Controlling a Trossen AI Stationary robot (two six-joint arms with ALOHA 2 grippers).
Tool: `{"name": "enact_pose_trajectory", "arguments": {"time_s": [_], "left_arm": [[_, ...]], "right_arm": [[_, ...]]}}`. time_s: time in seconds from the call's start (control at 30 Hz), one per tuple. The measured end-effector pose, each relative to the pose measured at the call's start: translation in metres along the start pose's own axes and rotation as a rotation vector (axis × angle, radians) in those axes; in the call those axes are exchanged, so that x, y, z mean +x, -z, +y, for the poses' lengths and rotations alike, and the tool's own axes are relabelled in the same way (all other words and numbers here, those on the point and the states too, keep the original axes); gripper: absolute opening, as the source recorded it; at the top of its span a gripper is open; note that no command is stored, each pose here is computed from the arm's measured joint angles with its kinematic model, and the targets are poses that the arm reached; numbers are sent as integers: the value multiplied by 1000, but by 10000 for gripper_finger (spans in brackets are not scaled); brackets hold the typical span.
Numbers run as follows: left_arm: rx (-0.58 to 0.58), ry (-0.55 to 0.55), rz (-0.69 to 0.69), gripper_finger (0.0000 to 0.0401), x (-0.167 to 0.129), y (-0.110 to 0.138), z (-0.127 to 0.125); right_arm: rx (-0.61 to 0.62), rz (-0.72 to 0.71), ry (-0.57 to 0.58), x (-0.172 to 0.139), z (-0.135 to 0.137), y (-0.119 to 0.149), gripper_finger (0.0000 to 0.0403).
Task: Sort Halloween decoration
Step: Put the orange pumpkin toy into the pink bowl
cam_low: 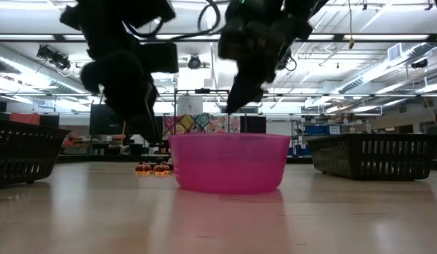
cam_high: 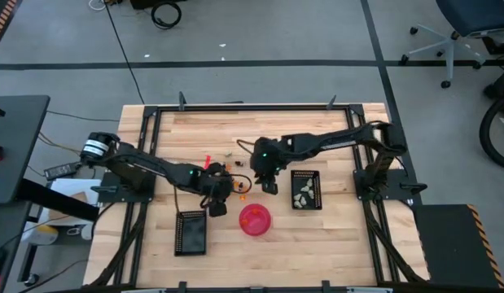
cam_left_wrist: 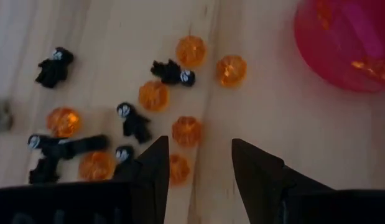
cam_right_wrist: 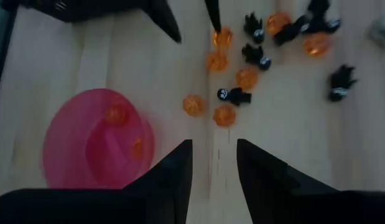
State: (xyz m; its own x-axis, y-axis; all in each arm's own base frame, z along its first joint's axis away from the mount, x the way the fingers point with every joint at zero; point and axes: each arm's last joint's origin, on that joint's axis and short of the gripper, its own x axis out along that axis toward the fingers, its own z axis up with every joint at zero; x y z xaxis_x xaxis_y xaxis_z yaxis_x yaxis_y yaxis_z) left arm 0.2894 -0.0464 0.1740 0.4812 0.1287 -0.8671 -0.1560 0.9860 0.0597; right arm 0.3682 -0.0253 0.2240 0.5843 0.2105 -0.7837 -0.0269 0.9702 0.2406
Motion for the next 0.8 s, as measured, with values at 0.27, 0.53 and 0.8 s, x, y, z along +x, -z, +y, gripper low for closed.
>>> {"name": "enact_pose_trajectory", "arguments": {"time_s": [0.27, 0.53, 0.8], "left_arm": [[-66, 38, -11, 149, 13, -9, 22], [-54, 83, 4, 149, 14, -9, 27], [-27, 120, 11, 149, 18, -9, 26]], "right_arm": [[-80, -78, 99, -55, 11, -4, 129], [-94, -108, 130, -71, 13, -4, 129], [-90, -90, 128, -71, 13, -3, 129]]}}
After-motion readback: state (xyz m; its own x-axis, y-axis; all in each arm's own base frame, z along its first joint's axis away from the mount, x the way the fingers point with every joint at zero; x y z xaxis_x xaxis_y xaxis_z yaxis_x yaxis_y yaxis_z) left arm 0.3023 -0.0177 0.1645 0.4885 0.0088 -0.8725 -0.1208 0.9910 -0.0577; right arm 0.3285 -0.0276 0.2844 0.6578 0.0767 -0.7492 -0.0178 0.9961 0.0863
